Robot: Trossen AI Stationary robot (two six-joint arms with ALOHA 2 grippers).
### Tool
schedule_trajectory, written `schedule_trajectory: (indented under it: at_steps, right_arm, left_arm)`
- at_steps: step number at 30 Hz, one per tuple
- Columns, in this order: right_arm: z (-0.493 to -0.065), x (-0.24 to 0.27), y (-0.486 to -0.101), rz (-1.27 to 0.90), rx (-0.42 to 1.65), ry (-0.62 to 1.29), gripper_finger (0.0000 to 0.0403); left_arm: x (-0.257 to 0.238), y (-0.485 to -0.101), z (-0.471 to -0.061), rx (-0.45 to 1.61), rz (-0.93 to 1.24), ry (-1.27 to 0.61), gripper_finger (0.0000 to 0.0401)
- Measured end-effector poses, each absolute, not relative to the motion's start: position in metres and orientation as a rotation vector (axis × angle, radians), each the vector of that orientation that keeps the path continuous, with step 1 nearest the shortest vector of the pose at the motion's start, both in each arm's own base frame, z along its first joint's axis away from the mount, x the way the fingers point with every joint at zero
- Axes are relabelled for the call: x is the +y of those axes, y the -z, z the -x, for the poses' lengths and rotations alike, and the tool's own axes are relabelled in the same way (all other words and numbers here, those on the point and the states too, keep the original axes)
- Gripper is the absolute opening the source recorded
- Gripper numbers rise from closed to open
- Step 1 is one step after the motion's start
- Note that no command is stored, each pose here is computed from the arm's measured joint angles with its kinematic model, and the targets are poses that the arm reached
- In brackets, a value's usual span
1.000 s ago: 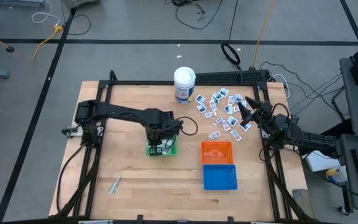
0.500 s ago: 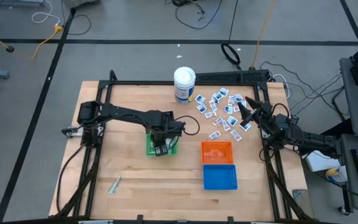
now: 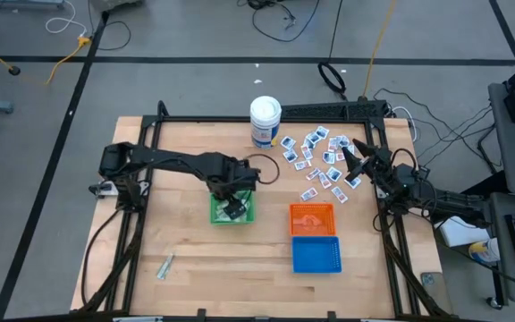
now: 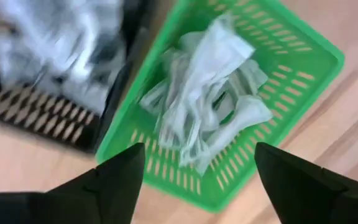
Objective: Pick & Place First Aid Supplies
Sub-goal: Put the green bandage into the green bin
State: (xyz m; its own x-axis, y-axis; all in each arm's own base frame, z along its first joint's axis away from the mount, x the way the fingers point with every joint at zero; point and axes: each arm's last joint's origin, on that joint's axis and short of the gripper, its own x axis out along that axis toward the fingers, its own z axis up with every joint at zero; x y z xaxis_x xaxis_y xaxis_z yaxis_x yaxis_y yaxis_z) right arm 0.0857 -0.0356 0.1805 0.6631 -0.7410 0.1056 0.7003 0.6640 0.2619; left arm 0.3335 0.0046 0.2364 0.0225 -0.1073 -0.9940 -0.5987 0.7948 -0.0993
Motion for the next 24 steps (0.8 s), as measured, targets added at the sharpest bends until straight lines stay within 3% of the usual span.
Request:
schedule_trajectory:
  at_steps: [6, 11, 24]
  right_arm:
    - [-0.086, -0.036, -0.18, -0.206, -0.21, 0.821, 0.0267]
    - [-0.086, -0.036, -0.18, -0.206, -0.21, 0.821, 0.0267]
    - [-0.086, -0.036, -0.18, -0.206, -0.21, 0.821, 0.0267]
  left_arm:
    - [0.007, -0.252, -0.319, 1.495, 0.815, -0.648, 0.0332]
    - [-0.01, -0.254, -0.306, 1.457, 0.879, -0.768, 0.0329]
    - [-0.101, -0.244, -0.252, 1.535, 0.897, -0.839, 0.032]
